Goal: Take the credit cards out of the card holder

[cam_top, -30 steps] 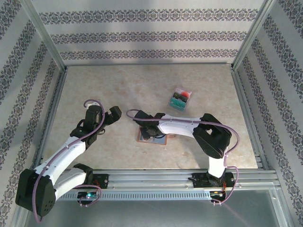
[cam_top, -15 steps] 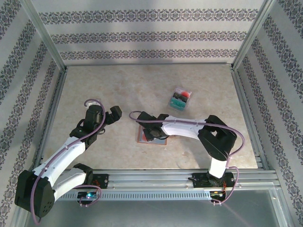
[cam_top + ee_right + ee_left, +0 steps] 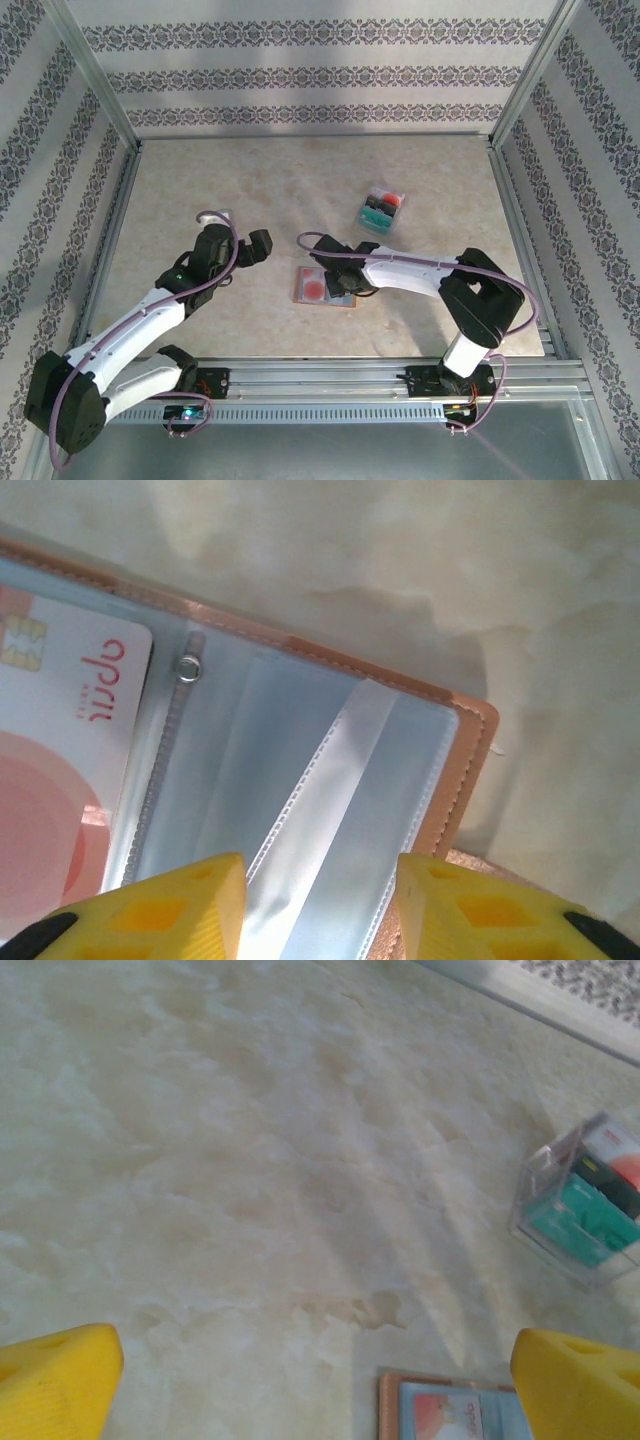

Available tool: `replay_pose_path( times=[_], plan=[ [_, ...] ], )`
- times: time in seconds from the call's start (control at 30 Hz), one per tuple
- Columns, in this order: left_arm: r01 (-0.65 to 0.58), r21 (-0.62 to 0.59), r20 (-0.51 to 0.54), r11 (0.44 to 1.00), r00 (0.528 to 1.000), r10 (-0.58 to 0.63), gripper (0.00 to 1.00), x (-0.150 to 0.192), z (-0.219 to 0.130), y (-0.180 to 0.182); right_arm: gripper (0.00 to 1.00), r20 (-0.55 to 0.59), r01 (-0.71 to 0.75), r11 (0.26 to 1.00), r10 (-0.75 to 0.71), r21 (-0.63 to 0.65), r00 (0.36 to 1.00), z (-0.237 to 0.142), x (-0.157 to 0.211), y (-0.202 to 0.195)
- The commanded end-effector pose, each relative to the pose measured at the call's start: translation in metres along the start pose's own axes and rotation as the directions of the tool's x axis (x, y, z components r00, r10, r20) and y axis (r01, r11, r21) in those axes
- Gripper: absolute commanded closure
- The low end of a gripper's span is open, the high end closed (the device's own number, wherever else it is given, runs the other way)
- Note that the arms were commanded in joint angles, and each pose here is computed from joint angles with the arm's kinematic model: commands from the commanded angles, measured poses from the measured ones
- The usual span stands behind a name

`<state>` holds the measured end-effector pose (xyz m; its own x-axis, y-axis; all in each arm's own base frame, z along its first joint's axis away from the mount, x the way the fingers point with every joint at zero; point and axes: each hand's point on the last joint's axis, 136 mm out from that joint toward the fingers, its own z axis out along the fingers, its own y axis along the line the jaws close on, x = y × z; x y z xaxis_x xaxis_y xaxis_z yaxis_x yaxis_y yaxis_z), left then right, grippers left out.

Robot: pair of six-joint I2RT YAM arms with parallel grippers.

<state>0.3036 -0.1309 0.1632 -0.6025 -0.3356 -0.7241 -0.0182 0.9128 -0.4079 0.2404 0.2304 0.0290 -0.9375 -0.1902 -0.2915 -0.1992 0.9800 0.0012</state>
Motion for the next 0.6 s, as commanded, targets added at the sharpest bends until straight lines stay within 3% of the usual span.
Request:
replay_pose_path(
  times=[0.0, 0.27, 0.57],
  plan=[
    [-0.1, -0.021, -0.04, 0.995, 0.994, 0.099, 0.0, 0.011, 0.001, -0.009, 0.58, 0.015, -0.065, 0.998, 0.065, -0.002, 0.998, -0.005, 0.0, -0.013],
    [-0.173, 0.015, -0.139, 0.985, 0.975, 0.173, 0.07, 0.046, 0.015, -0.025, 0.55, 0.047, -0.143, 0.987, 0.147, -0.078, 0.988, -0.017, -0.004, -0.021],
    [-0.217, 0.061, -0.205, 0.974, 0.952, 0.226, 0.19, 0.071, 0.025, -0.04, 0.55, 0.053, -0.205, 0.978, 0.207, -0.046, 0.977, -0.023, 0.003, -0.047]
  ],
)
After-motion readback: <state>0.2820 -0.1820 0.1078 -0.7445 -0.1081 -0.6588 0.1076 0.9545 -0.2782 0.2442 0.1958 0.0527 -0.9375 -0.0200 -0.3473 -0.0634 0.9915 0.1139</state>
